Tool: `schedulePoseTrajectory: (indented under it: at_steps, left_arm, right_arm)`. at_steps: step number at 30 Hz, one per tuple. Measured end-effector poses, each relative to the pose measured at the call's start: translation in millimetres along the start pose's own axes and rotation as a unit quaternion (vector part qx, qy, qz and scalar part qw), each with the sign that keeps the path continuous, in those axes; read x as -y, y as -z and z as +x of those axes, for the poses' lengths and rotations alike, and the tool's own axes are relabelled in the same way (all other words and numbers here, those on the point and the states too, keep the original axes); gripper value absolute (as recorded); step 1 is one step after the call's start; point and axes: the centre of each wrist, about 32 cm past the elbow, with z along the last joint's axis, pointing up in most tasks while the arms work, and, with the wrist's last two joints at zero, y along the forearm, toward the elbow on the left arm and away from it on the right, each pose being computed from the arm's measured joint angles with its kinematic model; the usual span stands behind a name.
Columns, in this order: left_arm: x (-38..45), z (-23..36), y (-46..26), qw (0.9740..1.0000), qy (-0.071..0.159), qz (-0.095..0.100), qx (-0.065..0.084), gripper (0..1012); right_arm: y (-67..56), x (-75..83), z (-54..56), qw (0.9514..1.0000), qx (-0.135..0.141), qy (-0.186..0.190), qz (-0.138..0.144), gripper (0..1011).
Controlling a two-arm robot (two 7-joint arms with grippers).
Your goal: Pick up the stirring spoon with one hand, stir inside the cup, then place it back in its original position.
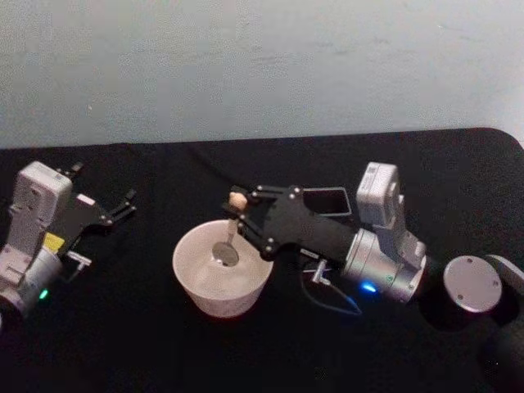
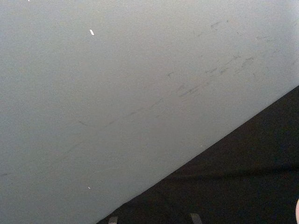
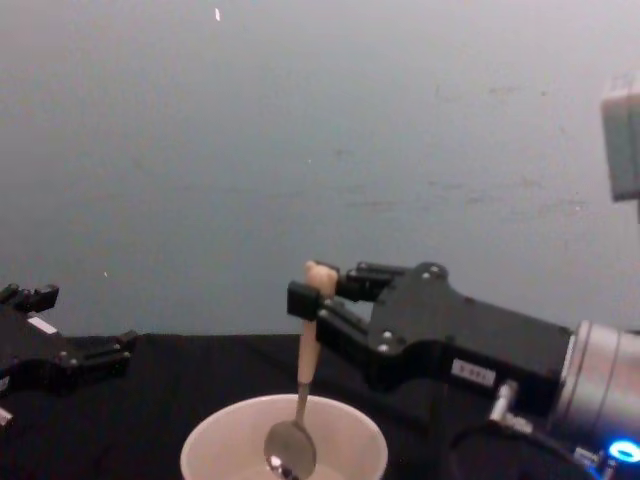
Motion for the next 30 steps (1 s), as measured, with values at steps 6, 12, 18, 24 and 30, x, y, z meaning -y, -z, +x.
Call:
schedulePoseTrajectory:
  at_steps: [6,12,18,24,30]
  left_arm:
    - [0.0,0.0,0.0,1.0000,0.000,0.000,0.000,1001]
    - [0.0,0.0,0.0,1.0000,0.000,0.000,0.000,1001]
    - [0.0,0.0,0.0,1.0000,0.000,0.000,0.000,1001]
    - [0.0,0.0,0.0,1.0000,0.000,0.000,0.000,1001]
    - [0.0,0.0,0.0,1.0000,0.000,0.000,0.000,1001]
  right_arm:
    - [9.2,-4.6,-2.6,0.9999,0.005,0.000,-0.009,214]
    - [13.1,-7.0,-3.5,0.9999,0.007,0.002,-0.014,214]
    - [14.7,-7.5,-2.9,0.9998,0.008,0.008,-0.018,214]
    - [14.5,-1.7,0.4,0.9995,0.010,0.019,-0.024,214]
    - [12.3,9.0,-0.7,0.9992,0.007,0.025,-0.029,214]
